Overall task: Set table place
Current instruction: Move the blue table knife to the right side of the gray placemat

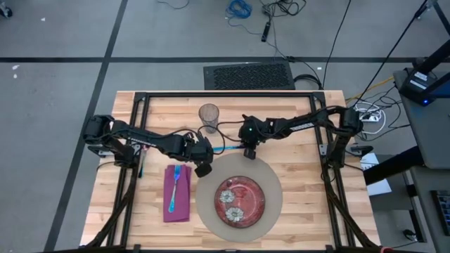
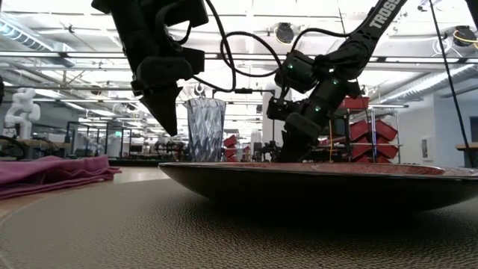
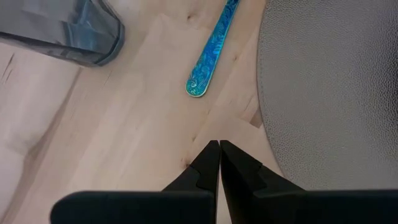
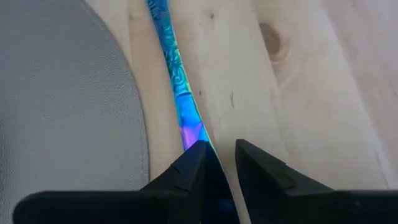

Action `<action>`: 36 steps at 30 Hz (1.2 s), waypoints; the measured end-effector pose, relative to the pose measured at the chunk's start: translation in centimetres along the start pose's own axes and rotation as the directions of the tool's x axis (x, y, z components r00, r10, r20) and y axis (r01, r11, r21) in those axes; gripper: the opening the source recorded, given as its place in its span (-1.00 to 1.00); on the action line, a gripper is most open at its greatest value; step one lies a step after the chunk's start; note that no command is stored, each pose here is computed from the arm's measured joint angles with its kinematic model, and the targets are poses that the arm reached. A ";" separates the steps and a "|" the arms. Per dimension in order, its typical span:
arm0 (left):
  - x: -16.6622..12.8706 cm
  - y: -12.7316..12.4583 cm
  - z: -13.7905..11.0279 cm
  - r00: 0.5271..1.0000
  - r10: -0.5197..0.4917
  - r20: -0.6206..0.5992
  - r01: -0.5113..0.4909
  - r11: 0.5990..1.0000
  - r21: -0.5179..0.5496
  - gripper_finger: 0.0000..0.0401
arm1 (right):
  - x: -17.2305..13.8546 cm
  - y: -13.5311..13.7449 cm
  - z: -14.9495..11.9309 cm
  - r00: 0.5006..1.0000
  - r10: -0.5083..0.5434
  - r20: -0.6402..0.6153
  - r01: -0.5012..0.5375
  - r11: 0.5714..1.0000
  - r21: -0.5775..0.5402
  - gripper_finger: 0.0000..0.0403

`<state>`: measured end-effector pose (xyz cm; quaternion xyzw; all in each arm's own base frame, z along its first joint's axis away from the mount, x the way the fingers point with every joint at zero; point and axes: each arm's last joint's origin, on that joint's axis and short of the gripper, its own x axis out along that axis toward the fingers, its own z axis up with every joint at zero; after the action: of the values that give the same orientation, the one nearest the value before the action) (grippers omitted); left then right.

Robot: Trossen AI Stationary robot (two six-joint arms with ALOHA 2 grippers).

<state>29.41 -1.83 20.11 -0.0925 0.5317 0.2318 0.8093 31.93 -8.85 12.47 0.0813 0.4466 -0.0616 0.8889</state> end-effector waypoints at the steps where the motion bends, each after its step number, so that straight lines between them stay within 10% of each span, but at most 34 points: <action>1: 0.0 0.0 0.0 1.000 0.000 0.000 0.000 1.000 0.000 -1.00 | 0.0 0.1 0.0 1.000 0.002 -0.001 -0.002 1.000 -0.008 -0.63; 27: -0.2 -0.5 -0.3 0.999 -0.040 -0.017 0.040 0.999 0.016 -1.00 | -0.5 -0.6 -3.3 0.966 -0.029 -0.259 0.033 0.999 0.014 -0.63; 36: -0.2 -0.7 -0.2 0.999 -0.049 -0.008 0.049 0.999 0.024 -1.00 | -3.1 -0.6 -4.7 0.881 -0.152 -0.449 0.167 0.986 -0.007 -0.63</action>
<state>29.47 -2.60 20.12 -0.0965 0.5348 0.2052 0.8140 26.30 -8.44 12.11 0.0704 0.6431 -0.1213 0.7528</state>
